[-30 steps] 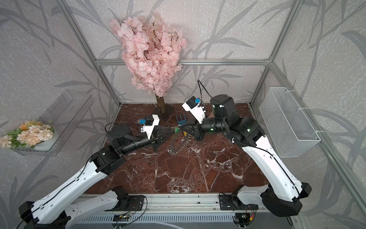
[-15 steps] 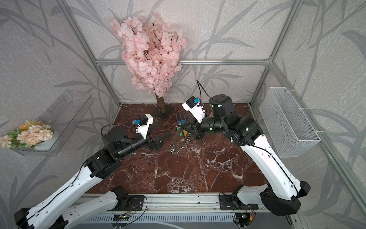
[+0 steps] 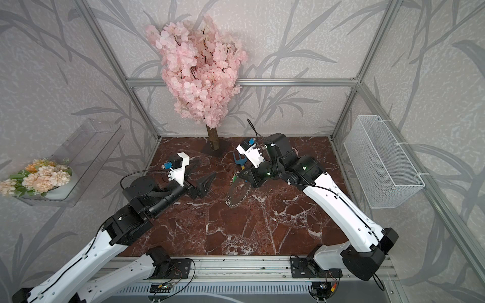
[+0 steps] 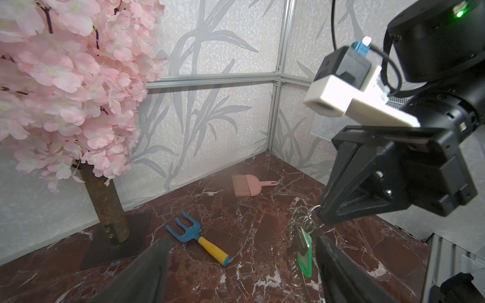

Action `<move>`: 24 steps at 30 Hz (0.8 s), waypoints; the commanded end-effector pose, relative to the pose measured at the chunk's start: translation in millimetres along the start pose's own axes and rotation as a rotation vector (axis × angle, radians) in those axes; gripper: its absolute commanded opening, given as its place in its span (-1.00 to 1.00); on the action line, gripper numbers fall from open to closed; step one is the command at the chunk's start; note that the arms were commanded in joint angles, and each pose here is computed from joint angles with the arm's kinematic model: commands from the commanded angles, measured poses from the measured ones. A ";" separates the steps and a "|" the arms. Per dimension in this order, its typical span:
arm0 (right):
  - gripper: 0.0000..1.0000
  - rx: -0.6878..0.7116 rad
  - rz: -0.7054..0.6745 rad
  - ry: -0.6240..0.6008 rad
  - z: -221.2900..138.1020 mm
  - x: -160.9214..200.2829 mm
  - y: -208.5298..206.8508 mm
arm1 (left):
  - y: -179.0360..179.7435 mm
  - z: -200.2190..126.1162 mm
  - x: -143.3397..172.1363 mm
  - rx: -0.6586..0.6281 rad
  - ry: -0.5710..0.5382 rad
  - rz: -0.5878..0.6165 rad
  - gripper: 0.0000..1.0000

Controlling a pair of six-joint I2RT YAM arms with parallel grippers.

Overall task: Attach keys to a key ring
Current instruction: Place the keyring at the center of the board.

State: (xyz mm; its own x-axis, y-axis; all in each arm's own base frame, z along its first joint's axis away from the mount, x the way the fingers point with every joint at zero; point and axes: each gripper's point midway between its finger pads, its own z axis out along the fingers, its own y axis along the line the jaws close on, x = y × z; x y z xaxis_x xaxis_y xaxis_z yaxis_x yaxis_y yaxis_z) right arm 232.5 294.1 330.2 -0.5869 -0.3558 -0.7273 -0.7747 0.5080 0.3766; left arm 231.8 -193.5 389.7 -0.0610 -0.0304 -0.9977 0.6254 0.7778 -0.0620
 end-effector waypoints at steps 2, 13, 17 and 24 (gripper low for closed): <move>-1.00 0.008 0.102 0.002 27.2 24.6 -18.7 | 7.0 -4.4 -3.9 -0.033 -0.036 -0.014 0.77; -1.00 0.065 0.208 0.195 71.8 89.8 -51.7 | 6.0 -0.6 6.4 -0.024 -0.019 -0.025 0.77; -1.00 0.044 0.198 0.207 96.4 67.3 -57.7 | 5.8 -1.1 7.2 -0.022 -0.022 -0.034 0.77; -1.00 -0.009 0.175 0.205 137.8 29.1 -60.5 | 5.9 -1.3 8.7 -0.021 -0.023 -0.043 0.78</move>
State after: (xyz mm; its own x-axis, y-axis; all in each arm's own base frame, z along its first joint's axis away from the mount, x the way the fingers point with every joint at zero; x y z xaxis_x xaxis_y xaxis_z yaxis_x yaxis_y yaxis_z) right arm 288.6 343.4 187.7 -0.7833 -0.4144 -0.4633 -0.6147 0.6276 0.4778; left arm 233.9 -190.6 373.9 -0.0871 -0.0442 -0.9952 0.6095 0.7878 -0.0883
